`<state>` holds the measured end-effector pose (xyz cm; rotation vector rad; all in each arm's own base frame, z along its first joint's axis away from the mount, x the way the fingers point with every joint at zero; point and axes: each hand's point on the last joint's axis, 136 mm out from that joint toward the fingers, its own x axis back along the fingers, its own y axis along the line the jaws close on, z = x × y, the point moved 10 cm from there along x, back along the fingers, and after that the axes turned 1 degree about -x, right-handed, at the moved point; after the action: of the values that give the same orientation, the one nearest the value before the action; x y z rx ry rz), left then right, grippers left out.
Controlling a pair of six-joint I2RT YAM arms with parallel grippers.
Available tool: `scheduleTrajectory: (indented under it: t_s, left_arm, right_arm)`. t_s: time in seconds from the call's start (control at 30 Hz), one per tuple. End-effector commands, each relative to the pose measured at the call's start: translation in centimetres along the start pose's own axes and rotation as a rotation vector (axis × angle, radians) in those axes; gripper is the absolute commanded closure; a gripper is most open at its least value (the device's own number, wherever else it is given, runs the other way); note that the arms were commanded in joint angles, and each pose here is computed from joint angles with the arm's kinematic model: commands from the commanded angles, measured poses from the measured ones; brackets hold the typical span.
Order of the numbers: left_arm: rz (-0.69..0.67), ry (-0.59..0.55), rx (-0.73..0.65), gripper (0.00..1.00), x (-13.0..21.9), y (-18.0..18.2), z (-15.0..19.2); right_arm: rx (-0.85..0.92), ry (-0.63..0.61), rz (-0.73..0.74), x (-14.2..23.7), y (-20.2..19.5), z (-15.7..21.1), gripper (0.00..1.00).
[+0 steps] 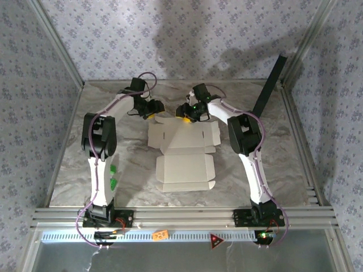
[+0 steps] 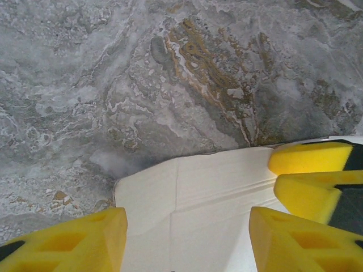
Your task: Fold the paper box
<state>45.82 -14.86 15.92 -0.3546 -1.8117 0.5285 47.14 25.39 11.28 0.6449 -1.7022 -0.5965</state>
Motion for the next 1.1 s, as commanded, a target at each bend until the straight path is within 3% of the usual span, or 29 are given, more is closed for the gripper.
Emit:
scheduleTrajectory:
  t_s: [0.0, 0.47, 0.7, 0.87, 1.07]
  left_arm:
    - [-0.049, 0.014, -0.002, 0.40, 0.1, 0.2, -0.6]
    - [-0.099, 0.110, 0.035, 0.40, -1.9, 1.0, 0.0]
    - [-0.007, 0.087, 0.017, 0.48, -0.7, -0.9, -0.4]
    - [0.036, 0.080, -0.001, 0.48, -0.2, -2.5, -0.2]
    - [0.086, 0.094, -0.013, 0.54, -1.3, -3.8, 0.2]
  right_arm:
    - [-0.058, 0.072, 0.063, -2.2, -2.5, 1.7, 0.49]
    - [-0.064, 0.069, 0.057, -2.3, -2.7, 2.0, 0.49]
    - [-0.062, 0.065, 0.058, -2.2, -2.5, 2.0, 0.49]
    - [-0.059, 0.060, 0.060, -1.9, -2.3, 2.0, 0.49]
    - [-0.053, 0.059, 0.057, -1.8, -2.1, 2.0, 0.49]
